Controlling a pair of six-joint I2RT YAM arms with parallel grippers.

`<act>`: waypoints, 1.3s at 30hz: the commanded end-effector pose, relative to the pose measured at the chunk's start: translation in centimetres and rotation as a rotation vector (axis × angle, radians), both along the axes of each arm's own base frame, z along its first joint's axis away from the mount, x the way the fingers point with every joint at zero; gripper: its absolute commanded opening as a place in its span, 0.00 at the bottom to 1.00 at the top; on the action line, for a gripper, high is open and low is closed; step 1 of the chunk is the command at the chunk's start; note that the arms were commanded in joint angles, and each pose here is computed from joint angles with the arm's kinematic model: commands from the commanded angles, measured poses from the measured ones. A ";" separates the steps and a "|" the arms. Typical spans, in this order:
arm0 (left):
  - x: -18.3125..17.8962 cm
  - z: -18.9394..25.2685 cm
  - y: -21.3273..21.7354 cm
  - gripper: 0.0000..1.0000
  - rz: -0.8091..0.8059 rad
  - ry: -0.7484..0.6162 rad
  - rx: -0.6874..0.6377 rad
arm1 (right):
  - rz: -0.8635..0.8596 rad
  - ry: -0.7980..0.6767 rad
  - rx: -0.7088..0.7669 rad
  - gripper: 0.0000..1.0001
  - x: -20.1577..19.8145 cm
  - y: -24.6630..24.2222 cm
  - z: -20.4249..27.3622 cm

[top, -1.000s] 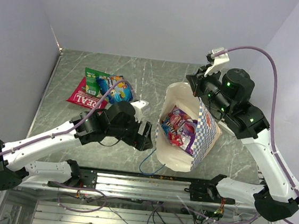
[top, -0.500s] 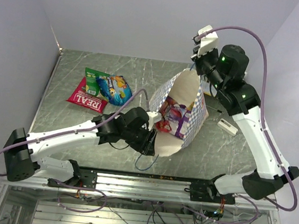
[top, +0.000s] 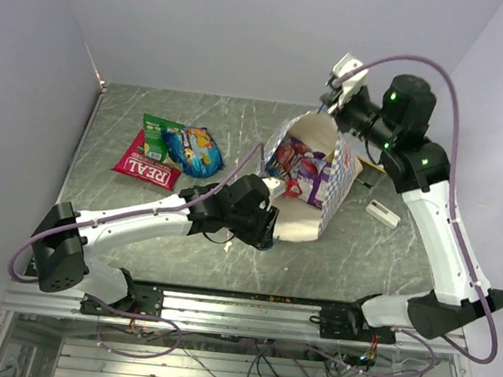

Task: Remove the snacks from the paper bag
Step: Adjust the paper bag at the center of the board, then take out the snack from the paper bag.

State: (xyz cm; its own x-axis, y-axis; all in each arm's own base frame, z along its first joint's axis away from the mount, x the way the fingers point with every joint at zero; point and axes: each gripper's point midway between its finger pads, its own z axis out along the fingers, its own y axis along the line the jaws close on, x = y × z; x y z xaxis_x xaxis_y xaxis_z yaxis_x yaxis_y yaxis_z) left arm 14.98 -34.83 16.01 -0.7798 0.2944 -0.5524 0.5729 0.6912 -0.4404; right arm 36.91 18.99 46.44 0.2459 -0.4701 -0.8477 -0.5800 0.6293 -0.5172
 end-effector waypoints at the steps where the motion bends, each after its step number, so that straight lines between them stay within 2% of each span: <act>1: 0.4 -0.5 1.6 0.61 0.033 -0.055 0.037 | 0.193 0.100 0.103 0.00 -4.9 4.4 -2.8; 4: -0.5 0.0 3.7 0.75 0.052 -0.052 0.045 | 0.260 0.207 0.140 0.00 -7.7 6.8 -5.9; 8: -1.4 2.8 6.3 0.86 0.081 -0.089 0.001 | 0.300 0.285 0.206 0.00 -9.8 7.6 -6.7; 12: -1.4 8.3 5.9 0.87 0.057 -0.188 -0.167 | 0.221 0.278 0.249 0.00 -9.5 6.5 -6.3; 17: -0.3 12.8 1.5 0.80 -0.020 -0.301 -0.359 | 0.151 0.264 0.285 0.00 -8.7 5.7 -5.3; 22: 3.7 12.9 -2.8 0.73 0.056 -0.433 -0.446 | 0.112 0.249 0.311 0.00 -8.3 5.2 -4.4; 26: 7.1 10.3 -5.4 0.69 0.143 -0.539 -0.411 | 0.089 0.238 0.329 0.00 -8.2 4.8 -3.7; 30: 10.5 6.9 -7.2 0.66 0.187 -0.625 -0.276 | 0.088 0.229 0.332 0.00 -8.3 4.6 -3.0; 34: 13.3 3.1 -7.7 0.67 0.212 -0.713 -0.149 | 0.084 0.227 0.333 0.00 -8.3 4.5 -2.8; 39: 15.9 0.5 -9.0 0.70 0.173 -0.767 -0.085 | 0.083 0.224 0.306 0.00 -8.2 4.4 -2.9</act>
State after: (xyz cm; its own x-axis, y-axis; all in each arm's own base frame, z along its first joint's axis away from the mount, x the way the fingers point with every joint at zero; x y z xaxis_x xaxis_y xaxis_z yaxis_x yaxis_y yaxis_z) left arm 27.38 -42.08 12.85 -0.3527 0.1894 -0.9164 0.6387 0.7645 -0.0878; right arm 28.77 23.62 41.10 0.0130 -0.1965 -0.9804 -0.7240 0.6744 -0.1448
